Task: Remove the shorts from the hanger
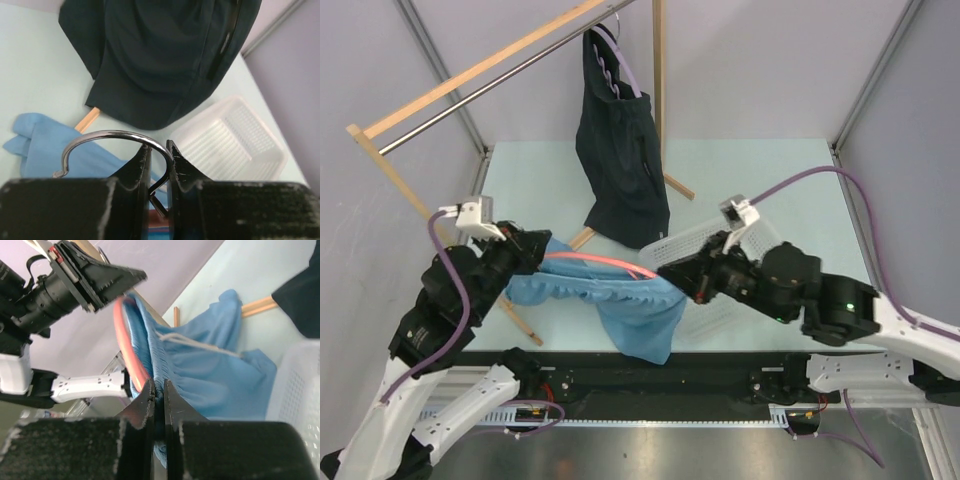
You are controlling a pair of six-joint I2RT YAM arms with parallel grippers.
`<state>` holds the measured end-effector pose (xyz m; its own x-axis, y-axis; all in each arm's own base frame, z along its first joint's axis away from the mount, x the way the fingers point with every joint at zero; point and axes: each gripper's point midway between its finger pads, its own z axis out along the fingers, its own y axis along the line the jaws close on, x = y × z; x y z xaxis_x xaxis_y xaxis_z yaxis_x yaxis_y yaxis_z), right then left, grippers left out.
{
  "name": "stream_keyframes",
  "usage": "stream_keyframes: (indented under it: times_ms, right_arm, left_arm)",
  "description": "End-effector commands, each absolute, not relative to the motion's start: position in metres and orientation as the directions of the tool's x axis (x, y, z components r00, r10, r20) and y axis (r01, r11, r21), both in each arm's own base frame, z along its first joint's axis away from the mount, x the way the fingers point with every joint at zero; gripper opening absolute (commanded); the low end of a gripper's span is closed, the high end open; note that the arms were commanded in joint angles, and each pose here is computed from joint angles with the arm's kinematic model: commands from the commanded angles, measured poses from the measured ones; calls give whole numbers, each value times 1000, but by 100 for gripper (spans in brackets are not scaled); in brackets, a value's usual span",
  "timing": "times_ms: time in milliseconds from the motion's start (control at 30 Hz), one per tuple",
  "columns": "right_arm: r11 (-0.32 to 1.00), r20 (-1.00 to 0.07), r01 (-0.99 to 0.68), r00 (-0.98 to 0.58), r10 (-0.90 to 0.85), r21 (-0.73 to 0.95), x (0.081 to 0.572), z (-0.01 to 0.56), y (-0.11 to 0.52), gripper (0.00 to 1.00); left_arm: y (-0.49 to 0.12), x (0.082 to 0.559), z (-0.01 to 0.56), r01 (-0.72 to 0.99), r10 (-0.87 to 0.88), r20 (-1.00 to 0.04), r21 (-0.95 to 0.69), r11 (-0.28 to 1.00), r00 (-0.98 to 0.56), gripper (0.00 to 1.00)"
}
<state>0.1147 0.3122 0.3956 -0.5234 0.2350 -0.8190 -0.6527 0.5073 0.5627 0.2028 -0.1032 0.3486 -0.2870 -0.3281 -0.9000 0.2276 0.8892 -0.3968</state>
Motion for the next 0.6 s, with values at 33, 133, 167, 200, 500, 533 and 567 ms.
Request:
stream_keyframes:
  times_ms: [33, 133, 167, 200, 500, 533, 567]
  right_arm:
    - [549, -804, -630, -576, 145, 550, 86, 367, 254, 0]
    - [530, -788, -622, -595, 158, 576, 80, 359, 245, 0]
    - [522, -782, -623, -603, 154, 583, 77, 357, 245, 0]
    - [518, -778, -622, -609, 153, 588, 76, 354, 246, 0]
    - [505, -835, -680, -521, 178, 532, 92, 357, 295, 0]
    - [498, -838, -683, -508, 201, 534, 97, 362, 309, 0]
    - [495, -842, -689, -501, 202, 529, 101, 362, 316, 0]
  left_arm:
    - [-55, 212, 418, 62, -598, -801, -597, 800, 9, 0]
    - [-58, 213, 420, 62, -640, -768, -639, 767, 6, 0]
    - [-61, 215, 421, 63, -659, -752, -658, 751, -2, 0]
    - [-63, 215, 423, 74, -670, -743, -668, 740, -7, 0]
    - [-133, 187, 441, 323, -781, -550, -827, 460, -298, 0]
    - [-138, 182, 445, 348, -783, -531, -836, 424, -323, 1]
    - [-147, 173, 448, 376, -774, -507, -849, 372, -380, 0]
